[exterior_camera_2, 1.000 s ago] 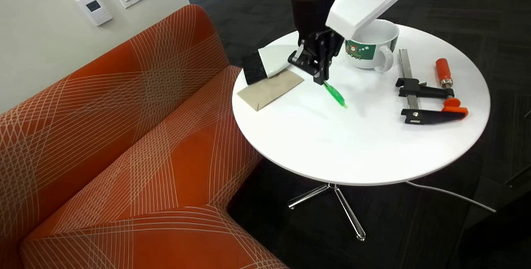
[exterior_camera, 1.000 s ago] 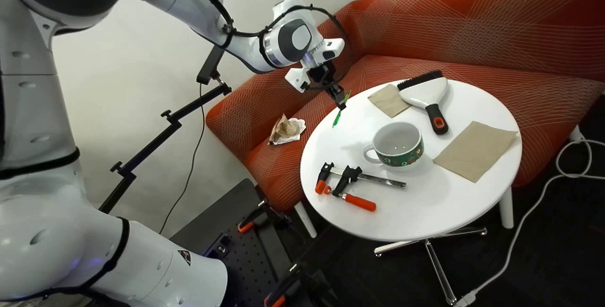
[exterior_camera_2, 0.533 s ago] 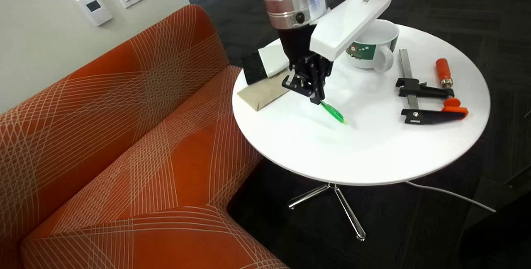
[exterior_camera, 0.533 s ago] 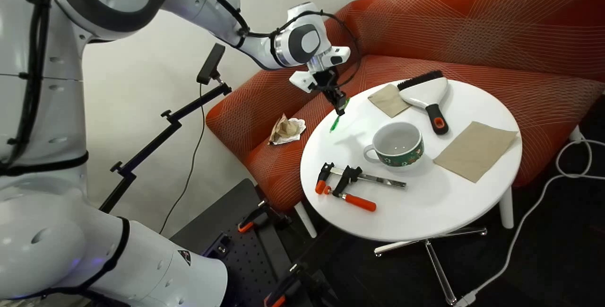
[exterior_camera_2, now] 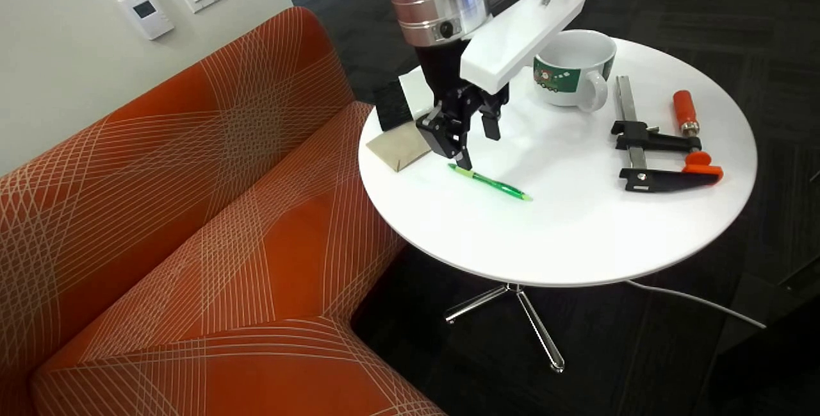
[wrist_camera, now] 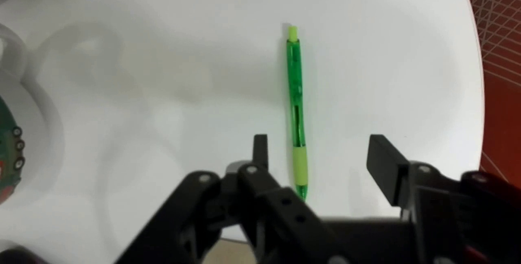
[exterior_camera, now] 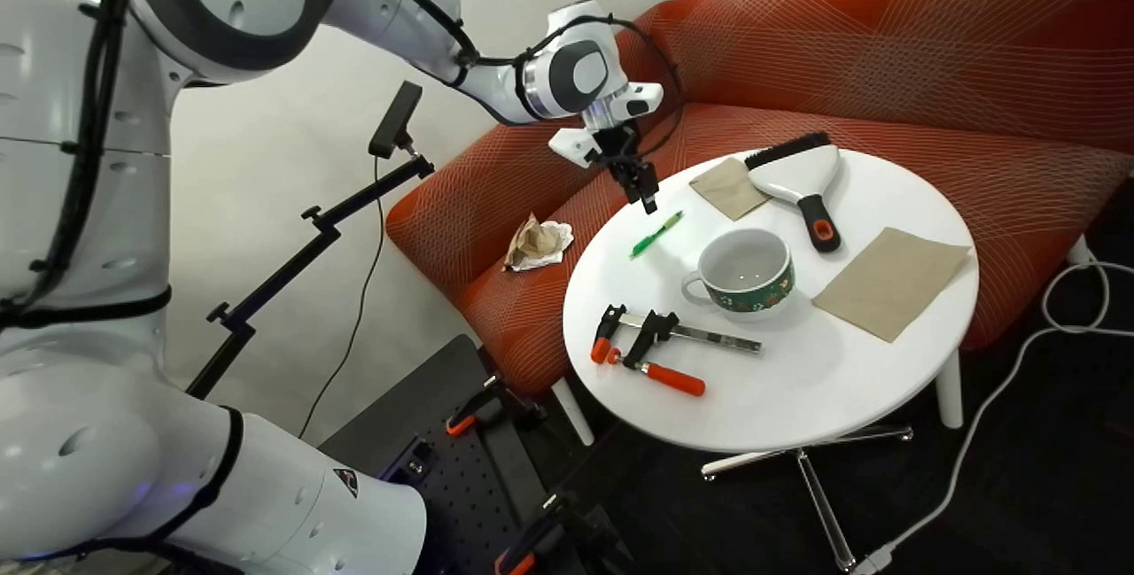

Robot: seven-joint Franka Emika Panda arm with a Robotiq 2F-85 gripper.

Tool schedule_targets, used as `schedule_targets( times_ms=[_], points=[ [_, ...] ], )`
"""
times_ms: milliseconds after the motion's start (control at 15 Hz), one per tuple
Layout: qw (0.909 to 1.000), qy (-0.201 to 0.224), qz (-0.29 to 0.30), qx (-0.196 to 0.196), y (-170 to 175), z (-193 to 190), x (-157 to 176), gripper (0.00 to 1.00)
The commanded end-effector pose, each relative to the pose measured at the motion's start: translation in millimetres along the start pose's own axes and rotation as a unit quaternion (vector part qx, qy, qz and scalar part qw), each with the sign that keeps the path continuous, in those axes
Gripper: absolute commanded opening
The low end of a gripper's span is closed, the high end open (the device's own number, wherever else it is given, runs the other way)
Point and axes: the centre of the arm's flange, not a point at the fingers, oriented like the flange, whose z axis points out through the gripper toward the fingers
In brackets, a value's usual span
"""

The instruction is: Remove the pen from the cup

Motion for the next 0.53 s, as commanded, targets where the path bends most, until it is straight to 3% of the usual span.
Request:
schedule_targets(
  times_ms=[0, 467],
  points=[
    [0.9999, -0.01, 0.0, 0.006, -0.5, -6.3, 9.7, 0.96],
    [0.9999, 0.002, 0.008, 0.006, 1.2, -4.0, 4.4, 1.0]
  ],
)
